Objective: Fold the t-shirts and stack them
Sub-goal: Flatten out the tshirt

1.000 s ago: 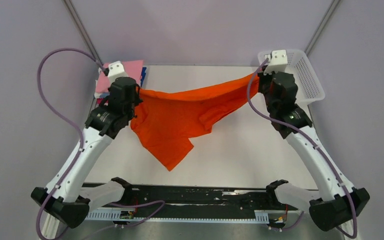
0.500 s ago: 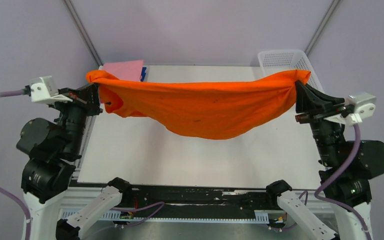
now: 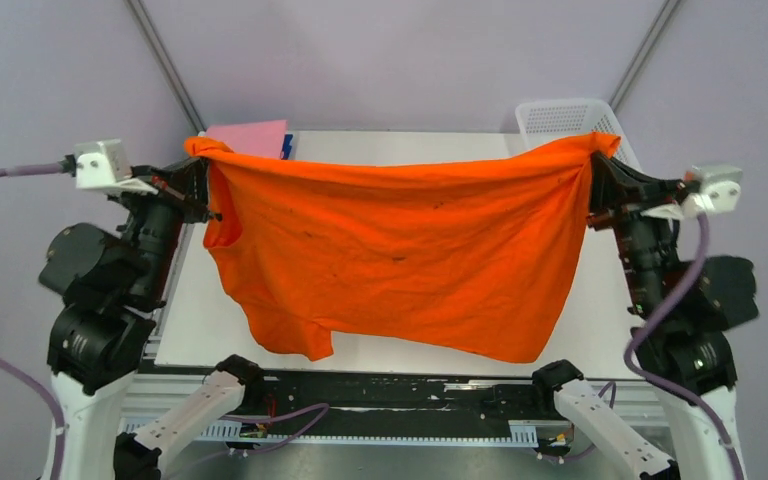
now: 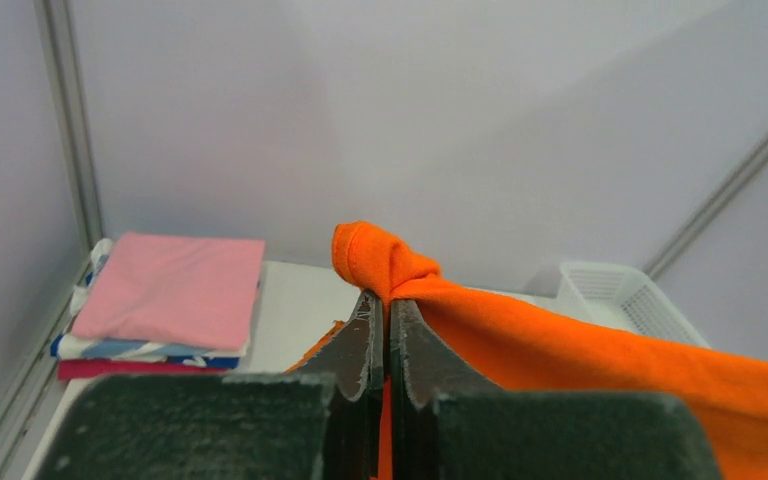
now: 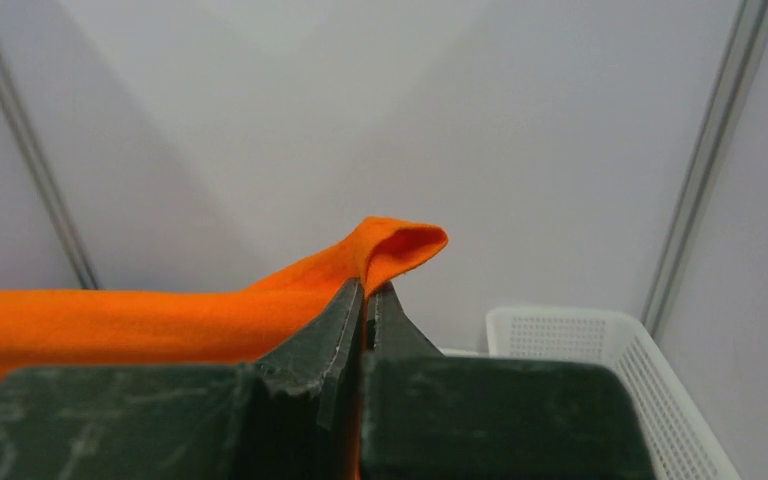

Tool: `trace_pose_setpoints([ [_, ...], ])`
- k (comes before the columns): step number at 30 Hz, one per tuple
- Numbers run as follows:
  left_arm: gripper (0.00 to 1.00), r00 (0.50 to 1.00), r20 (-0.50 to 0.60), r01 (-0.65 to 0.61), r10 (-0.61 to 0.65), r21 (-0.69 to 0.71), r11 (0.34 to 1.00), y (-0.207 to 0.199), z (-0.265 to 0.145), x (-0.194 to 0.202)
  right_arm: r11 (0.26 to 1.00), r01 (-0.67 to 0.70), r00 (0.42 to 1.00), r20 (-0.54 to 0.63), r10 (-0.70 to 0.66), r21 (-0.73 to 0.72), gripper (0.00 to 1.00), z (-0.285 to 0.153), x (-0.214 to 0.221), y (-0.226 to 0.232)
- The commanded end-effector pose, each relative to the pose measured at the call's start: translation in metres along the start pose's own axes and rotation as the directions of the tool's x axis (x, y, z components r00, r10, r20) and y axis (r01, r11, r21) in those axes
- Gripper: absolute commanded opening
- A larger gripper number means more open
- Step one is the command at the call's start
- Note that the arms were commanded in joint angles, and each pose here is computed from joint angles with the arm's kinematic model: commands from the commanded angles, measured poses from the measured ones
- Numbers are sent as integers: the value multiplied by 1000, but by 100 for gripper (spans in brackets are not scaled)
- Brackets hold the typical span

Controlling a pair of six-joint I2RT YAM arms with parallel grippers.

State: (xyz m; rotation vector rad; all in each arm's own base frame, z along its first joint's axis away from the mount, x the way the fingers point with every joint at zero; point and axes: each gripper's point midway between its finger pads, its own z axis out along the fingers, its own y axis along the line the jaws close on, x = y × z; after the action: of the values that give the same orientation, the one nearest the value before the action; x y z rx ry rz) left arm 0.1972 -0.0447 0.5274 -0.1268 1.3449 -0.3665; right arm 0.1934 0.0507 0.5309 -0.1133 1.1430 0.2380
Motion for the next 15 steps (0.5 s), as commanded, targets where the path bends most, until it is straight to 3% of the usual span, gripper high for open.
trace_pose_setpoints([
  [1, 0, 988, -135, -103, 75, -222, 970, 31, 57, 64, 954, 119, 968, -245, -50, 275, 0, 46, 94, -44],
  [5, 0, 936, -322, -281, 140, -444, 851, 76, 94, 149, 897, 251, 876, -480, -50, 364, 0, 71, 206, -71],
  [6, 0, 906, -399, -332, 144, -459, 824, 85, 105, 187, 896, 250, 848, -529, -21, 366, 0, 75, 237, -77],
  [10, 0, 799, -601, -380, 32, -462, 802, 121, 136, 302, 884, 187, 757, -637, 147, 427, 0, 85, 345, -111],
  [14, 0, 691, -722, -459, -34, -474, 752, 157, 166, 389, 898, 204, 712, -688, 137, 389, 0, 113, 410, -125],
  [15, 0, 695, -718, -443, -46, -477, 759, 156, 178, 391, 897, 222, 690, -712, 132, 382, 0, 118, 431, -128],
])
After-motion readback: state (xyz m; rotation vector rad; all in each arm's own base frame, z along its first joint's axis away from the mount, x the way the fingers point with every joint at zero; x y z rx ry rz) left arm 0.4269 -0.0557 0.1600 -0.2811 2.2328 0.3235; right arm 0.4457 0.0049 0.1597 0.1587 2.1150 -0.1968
